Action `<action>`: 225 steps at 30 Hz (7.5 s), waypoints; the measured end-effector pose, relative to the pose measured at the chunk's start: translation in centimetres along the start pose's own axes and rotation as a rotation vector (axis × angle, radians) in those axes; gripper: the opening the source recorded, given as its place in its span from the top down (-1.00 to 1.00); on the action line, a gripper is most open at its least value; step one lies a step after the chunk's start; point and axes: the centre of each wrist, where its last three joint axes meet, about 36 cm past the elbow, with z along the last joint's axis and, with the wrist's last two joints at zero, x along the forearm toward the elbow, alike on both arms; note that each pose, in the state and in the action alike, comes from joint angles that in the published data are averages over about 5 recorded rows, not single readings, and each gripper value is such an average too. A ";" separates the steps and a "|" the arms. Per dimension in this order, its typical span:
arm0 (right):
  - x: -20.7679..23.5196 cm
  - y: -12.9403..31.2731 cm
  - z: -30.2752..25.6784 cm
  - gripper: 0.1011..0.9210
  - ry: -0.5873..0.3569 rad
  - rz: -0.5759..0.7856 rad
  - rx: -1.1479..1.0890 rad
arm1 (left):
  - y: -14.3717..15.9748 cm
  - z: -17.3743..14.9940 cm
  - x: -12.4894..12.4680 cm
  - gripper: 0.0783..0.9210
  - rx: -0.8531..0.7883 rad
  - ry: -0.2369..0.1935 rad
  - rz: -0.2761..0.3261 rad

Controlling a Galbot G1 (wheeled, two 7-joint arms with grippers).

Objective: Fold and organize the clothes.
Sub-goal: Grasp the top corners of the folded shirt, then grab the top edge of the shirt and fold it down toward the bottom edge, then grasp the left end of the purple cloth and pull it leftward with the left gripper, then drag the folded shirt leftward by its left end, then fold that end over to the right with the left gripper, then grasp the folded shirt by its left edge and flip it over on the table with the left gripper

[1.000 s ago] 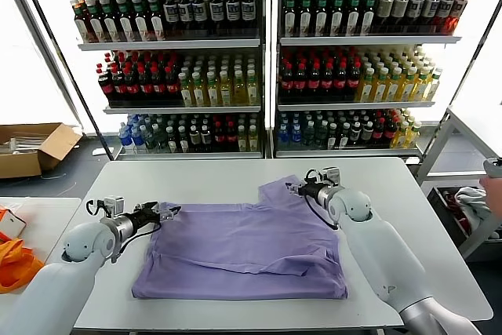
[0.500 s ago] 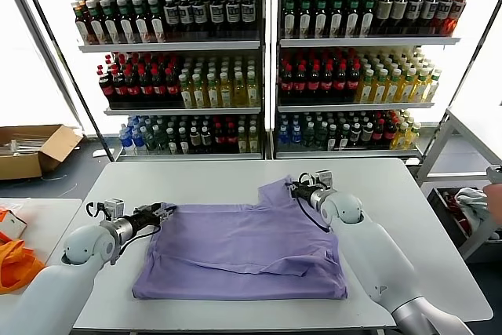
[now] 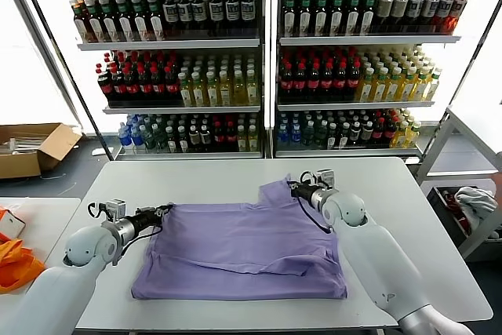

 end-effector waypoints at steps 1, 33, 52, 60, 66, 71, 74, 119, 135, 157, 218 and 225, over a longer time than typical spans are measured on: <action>0.4 0.1 -0.1 0.98 -0.009 -0.003 -0.003 | -0.1 0.0 0.2 0.98 0.001 -0.008 -0.003; 19.1 3.5 7.3 0.98 -0.088 0.005 0.017 | -5.9 3.5 12.7 0.98 -0.026 -0.155 -0.013; 24.8 4.9 11.3 0.09 -0.077 0.086 0.057 | -7.0 5.9 17.5 0.44 -0.052 -0.049 -0.019; 26.5 3.1 12.1 -0.49 -0.219 0.130 0.056 | -8.3 6.7 18.5 -0.12 -0.008 -0.110 -0.098; 27.7 2.3 13.2 -0.75 -0.292 0.159 0.061 | -10.3 8.6 17.9 -0.53 0.059 -0.141 -0.176; 28.3 2.2 14.1 -0.76 -0.321 0.170 0.054 | -12.3 10.0 16.7 -0.74 0.132 -0.143 -0.243; 28.6 2.0 14.4 -0.76 -0.332 0.175 0.048 | -13.5 10.6 15.9 -0.76 0.168 -0.136 -0.281; 28.6 -0.7 14.0 -0.76 -0.375 0.153 -0.091 | -1.4 11.7 16.0 0.97 0.049 -0.110 -0.569; 29.5 0.4 13.8 -0.76 -0.380 0.144 -0.089 | -2.7 5.3 18.4 0.97 -0.076 -0.262 -0.425; 29.7 1.6 14.9 -0.76 -0.369 0.129 -0.096 | -19.6 7.6 11.5 0.89 -0.006 -0.224 -0.023; 29.8 1.5 13.4 -0.76 -0.421 0.142 -0.036 | -11.1 9.4 11.4 0.50 0.265 -0.040 -0.251; 30.3 1.4 13.2 -0.76 -0.433 0.146 -0.025 | -9.9 9.1 12.7 0.90 0.262 -0.078 -0.298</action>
